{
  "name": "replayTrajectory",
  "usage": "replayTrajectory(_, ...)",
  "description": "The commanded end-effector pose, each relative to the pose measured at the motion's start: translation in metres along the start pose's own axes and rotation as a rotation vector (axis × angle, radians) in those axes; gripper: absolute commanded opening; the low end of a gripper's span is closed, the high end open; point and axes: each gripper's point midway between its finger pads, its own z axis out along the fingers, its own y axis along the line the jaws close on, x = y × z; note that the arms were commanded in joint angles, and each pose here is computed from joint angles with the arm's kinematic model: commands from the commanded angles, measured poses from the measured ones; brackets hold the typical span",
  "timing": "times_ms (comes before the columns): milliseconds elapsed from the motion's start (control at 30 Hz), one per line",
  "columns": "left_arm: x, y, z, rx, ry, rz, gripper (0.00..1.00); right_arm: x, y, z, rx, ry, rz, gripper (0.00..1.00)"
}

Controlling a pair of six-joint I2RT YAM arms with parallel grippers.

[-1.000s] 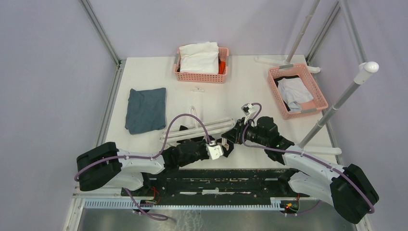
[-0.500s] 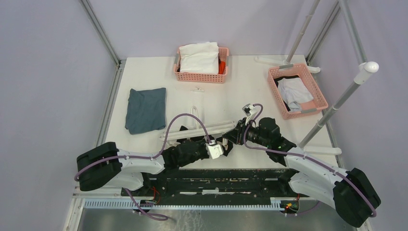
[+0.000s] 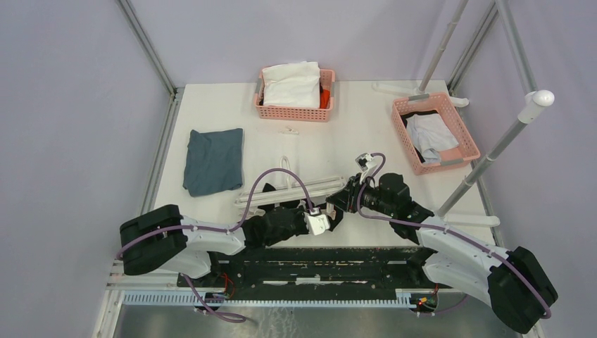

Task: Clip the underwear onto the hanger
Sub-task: Clamp the underwear onto the hanger.

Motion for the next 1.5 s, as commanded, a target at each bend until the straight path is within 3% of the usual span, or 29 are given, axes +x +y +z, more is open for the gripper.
replayTrajectory(0,-0.034,0.016,0.005,-0.059,-0.099,0.001,0.03,-0.017,0.014,0.001,-0.052,-0.065,-0.029,0.12)
replayTrajectory(267,-0.02,-0.009,0.004,0.074,-0.038,0.057,0.03,-0.042,0.017,-0.009,-0.018,-0.16,-0.058,0.11)
replayTrajectory(333,-0.018,-0.021,0.0,0.151,-0.021,0.066,0.12,-0.046,0.014,-0.013,0.01,-0.176,-0.077,0.11)
replayTrajectory(400,-0.017,-0.036,-0.007,0.237,-0.027,0.069,0.3,-0.048,0.013,-0.015,0.027,-0.18,-0.089,0.11)
replayTrajectory(467,-0.018,-0.044,-0.016,0.296,-0.033,0.071,0.42,-0.047,0.012,-0.015,0.032,-0.171,-0.093,0.11)
replayTrajectory(633,-0.02,-0.051,-0.029,0.361,-0.024,0.056,0.61,-0.043,0.011,-0.014,0.026,-0.163,-0.079,0.12)
replayTrajectory(833,-0.018,-0.057,-0.024,0.415,0.011,0.086,0.59,-0.043,0.012,-0.013,0.021,-0.16,-0.077,0.12)
replayTrajectory(1133,-0.06,-0.036,-0.011,0.334,-0.121,0.128,0.59,-0.042,0.012,-0.015,0.023,-0.156,-0.078,0.12)
replayTrajectory(1467,-0.046,-0.041,0.007,0.404,-0.097,0.09,0.57,-0.041,0.014,-0.016,0.017,-0.151,-0.077,0.11)
